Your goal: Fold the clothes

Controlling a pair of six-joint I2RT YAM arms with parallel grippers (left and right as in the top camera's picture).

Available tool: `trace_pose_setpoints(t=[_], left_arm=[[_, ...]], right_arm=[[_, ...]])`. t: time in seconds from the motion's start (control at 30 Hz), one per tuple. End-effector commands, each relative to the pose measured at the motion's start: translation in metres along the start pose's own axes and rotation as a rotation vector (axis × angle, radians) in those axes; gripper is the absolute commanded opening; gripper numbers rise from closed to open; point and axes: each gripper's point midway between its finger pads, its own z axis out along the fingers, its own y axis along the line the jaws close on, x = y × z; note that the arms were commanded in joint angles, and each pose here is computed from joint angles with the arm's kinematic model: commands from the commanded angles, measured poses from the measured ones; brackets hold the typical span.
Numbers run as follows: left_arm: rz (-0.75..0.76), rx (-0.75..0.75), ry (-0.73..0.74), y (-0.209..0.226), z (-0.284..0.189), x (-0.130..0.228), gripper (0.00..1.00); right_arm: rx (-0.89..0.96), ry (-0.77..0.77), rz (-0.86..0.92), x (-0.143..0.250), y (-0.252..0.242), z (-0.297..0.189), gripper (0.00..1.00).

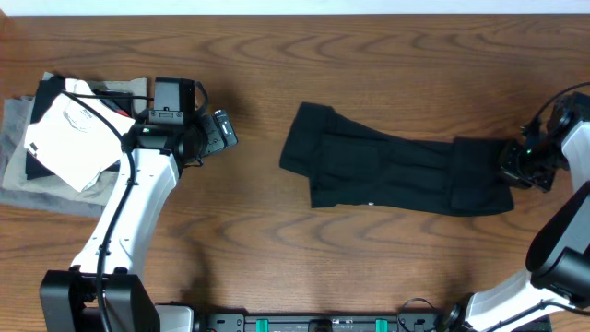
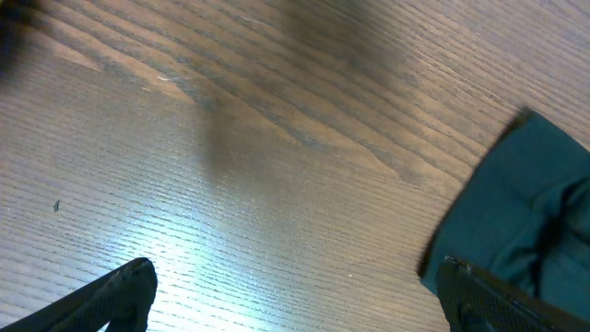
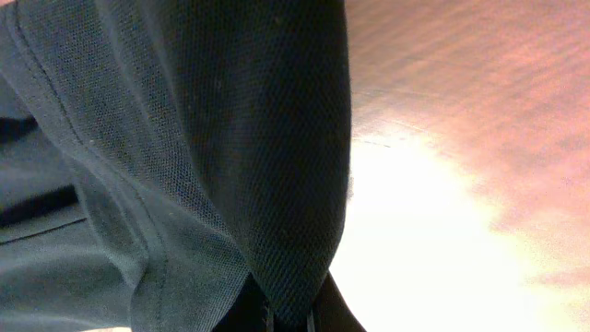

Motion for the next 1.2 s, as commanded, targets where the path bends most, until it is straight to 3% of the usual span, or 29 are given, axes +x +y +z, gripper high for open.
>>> trace_pose_setpoints(t=[0.0,0.63,1.0,1.1,1.17], left_arm=[[0.0,-0.02,0.008,0.007,0.002,0.003,0.98],[0.0,-0.019,0.004,0.006,0.002,0.002,0.98],[0.0,-0.019,0.004,0.006,0.002,0.002,0.98],[0.0,-0.019,0.004,0.006,0.002,0.002,0.98],[0.0,-0.019,0.004,0.006,0.002,0.002,0.98]], right_arm=[[0.134,-0.054,0.063,-0.003,-0.019,-0.022,0.01],[0.166,-0.069,-0.2,0.015,0.07,-0.021,0.01],[0.096,-0.046,-0.337,0.04,0.129,-0.014,0.01],[0.088,-0.046,-0.367,0.046,0.141,-0.013,0.03],[0.083,-0.039,-0.389,0.051,0.148,-0.012,0.1]])
